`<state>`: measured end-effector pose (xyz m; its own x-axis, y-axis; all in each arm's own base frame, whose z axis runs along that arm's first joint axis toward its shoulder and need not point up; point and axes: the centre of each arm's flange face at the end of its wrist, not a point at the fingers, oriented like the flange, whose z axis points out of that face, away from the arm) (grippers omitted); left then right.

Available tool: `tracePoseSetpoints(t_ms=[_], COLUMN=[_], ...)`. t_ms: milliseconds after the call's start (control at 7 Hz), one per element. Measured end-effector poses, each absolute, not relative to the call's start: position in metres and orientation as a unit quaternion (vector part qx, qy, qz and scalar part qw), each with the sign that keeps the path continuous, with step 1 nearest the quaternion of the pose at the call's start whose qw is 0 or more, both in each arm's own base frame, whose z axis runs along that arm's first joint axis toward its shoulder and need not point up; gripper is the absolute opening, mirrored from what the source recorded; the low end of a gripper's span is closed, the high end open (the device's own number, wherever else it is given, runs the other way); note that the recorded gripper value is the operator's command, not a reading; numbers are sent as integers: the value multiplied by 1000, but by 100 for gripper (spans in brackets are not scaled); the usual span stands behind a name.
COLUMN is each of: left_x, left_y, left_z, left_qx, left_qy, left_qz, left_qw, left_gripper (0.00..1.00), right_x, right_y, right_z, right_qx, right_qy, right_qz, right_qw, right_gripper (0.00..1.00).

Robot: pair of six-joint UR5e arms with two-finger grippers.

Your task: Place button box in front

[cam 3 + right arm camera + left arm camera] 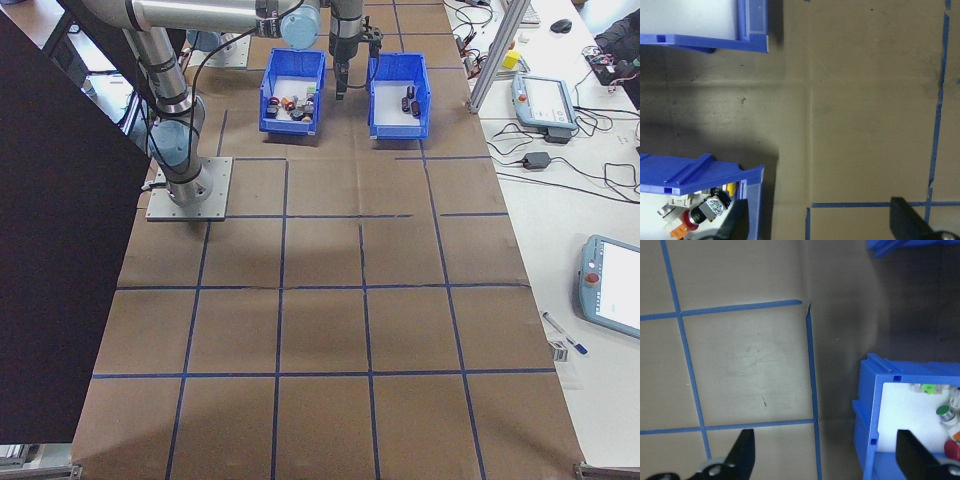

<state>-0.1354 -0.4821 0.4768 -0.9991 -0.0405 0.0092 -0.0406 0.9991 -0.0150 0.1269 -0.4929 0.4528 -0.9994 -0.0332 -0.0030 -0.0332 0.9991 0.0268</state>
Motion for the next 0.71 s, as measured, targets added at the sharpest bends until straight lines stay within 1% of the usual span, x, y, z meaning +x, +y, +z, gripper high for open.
tracePoseSetpoints(t_ms=[286, 714], left_x=[-136, -133], left_y=[-495, -500], left_z=[468, 464], left_qx=[80, 155], left_qy=[-997, -988], left_qz=[11, 15], left_qw=[13, 16], left_gripper=[99, 99], right_x=[132, 171], right_y=[-524, -586], right_z=[452, 440], right_qx=[-119, -280], right_qy=[993, 960], right_qz=[-4, -8], right_qw=[2, -2], right_gripper=[100, 100])
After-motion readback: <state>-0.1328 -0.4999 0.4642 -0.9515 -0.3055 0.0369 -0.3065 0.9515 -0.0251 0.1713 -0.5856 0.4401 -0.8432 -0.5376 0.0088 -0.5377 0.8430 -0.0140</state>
